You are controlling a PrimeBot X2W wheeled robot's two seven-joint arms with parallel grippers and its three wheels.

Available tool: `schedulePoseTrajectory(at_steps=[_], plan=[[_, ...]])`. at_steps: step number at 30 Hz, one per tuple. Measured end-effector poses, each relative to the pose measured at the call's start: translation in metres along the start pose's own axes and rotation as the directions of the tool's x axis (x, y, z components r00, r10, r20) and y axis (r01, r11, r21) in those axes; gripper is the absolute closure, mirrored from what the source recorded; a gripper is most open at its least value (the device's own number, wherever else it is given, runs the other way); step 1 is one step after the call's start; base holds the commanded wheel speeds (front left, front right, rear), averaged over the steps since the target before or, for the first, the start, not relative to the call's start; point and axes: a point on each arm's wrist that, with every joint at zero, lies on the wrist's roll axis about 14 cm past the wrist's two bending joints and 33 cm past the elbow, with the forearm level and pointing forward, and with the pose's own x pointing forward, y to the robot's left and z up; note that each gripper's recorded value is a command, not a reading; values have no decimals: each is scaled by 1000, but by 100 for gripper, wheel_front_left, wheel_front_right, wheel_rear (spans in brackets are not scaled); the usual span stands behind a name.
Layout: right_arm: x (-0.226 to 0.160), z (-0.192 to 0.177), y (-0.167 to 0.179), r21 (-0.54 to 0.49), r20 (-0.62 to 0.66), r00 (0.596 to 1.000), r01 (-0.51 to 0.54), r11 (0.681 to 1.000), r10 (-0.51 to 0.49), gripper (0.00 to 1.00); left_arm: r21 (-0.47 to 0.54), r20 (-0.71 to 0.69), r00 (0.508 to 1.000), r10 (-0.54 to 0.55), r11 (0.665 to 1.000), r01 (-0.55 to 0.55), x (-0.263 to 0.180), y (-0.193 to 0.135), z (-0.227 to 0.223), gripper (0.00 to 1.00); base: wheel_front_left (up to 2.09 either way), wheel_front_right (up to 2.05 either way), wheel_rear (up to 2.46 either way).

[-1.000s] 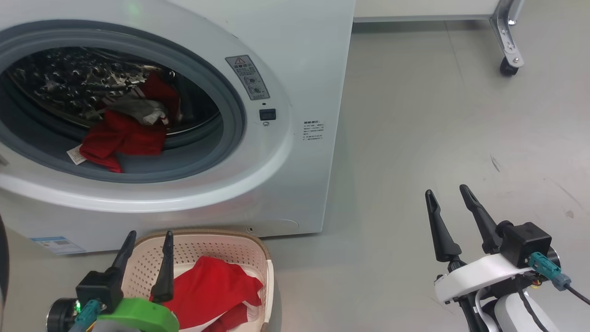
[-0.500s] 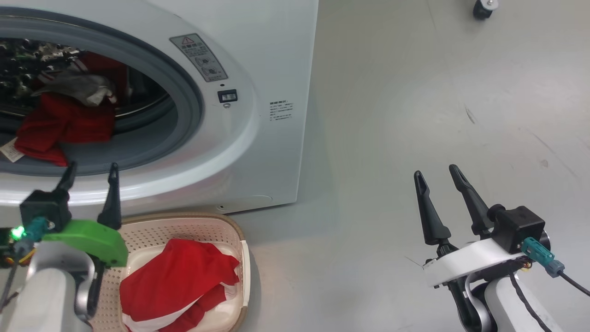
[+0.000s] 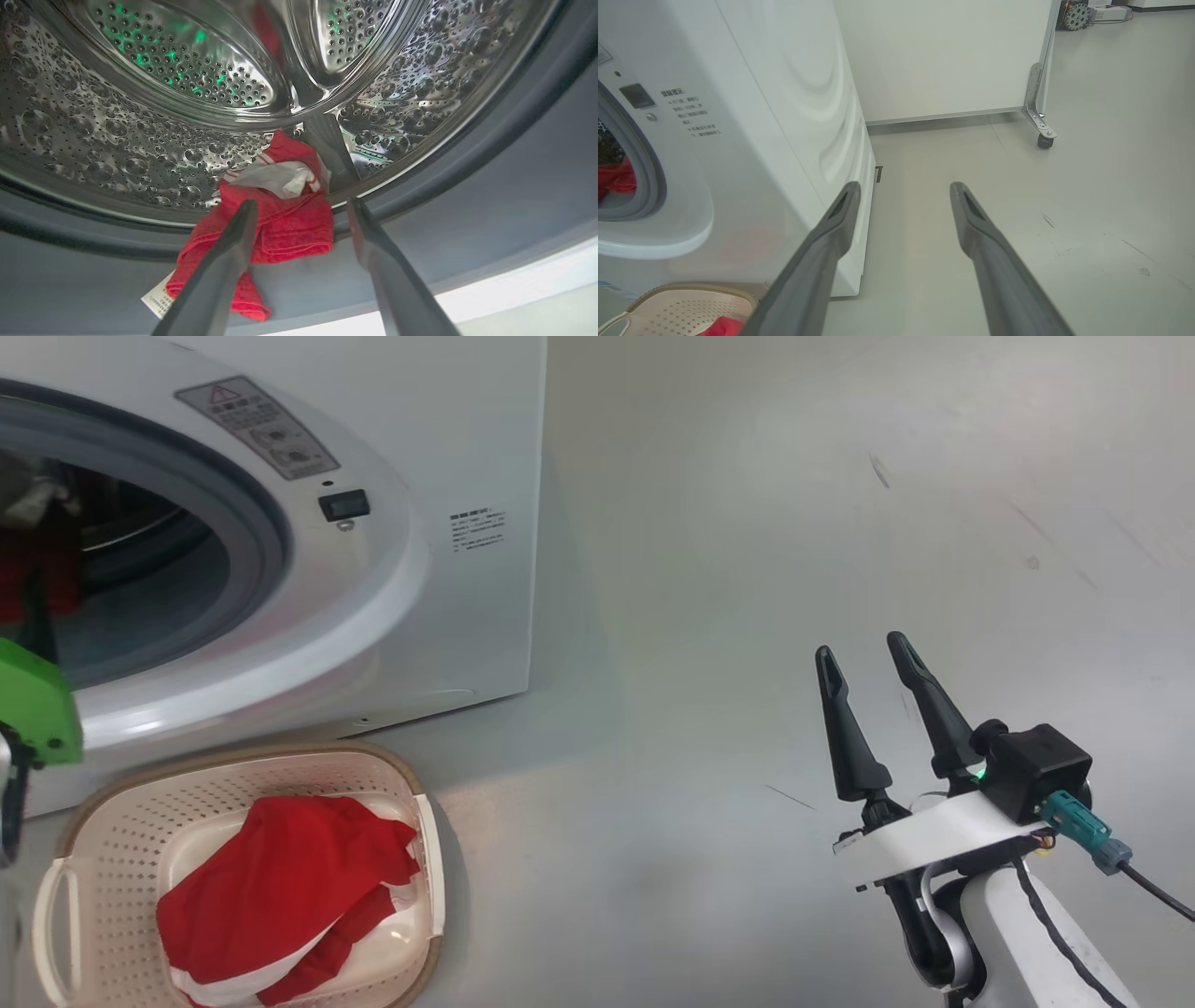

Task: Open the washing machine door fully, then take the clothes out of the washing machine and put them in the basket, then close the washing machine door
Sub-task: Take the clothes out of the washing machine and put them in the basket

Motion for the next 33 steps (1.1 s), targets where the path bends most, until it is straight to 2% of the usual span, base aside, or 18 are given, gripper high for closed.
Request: schedulePoseTrajectory(at_steps=[8, 14, 17, 33], plan=[[1, -8, -17, -7, -21, 998, 54, 999, -54, 0, 103, -121, 991, 58, 994, -46, 36, 24, -14, 0, 0, 0, 0], [4, -14, -28, -16, -34, 996, 86, 996, -87, 0, 268, -248, 964, 96, 963, -27, 55, 38, -38, 0, 0, 0, 0], [6, -16, -31, -19, -37, 995, 96, 995, -96, 0, 320, -288, 951, 116, 947, -19, 61, 43, -46, 0, 0, 0, 0], [16, -23, -38, -38, -47, 993, 103, 994, -105, 0, 304, -390, 915, 99, 952, 26, 75, 33, -71, 0, 0, 0, 0]])
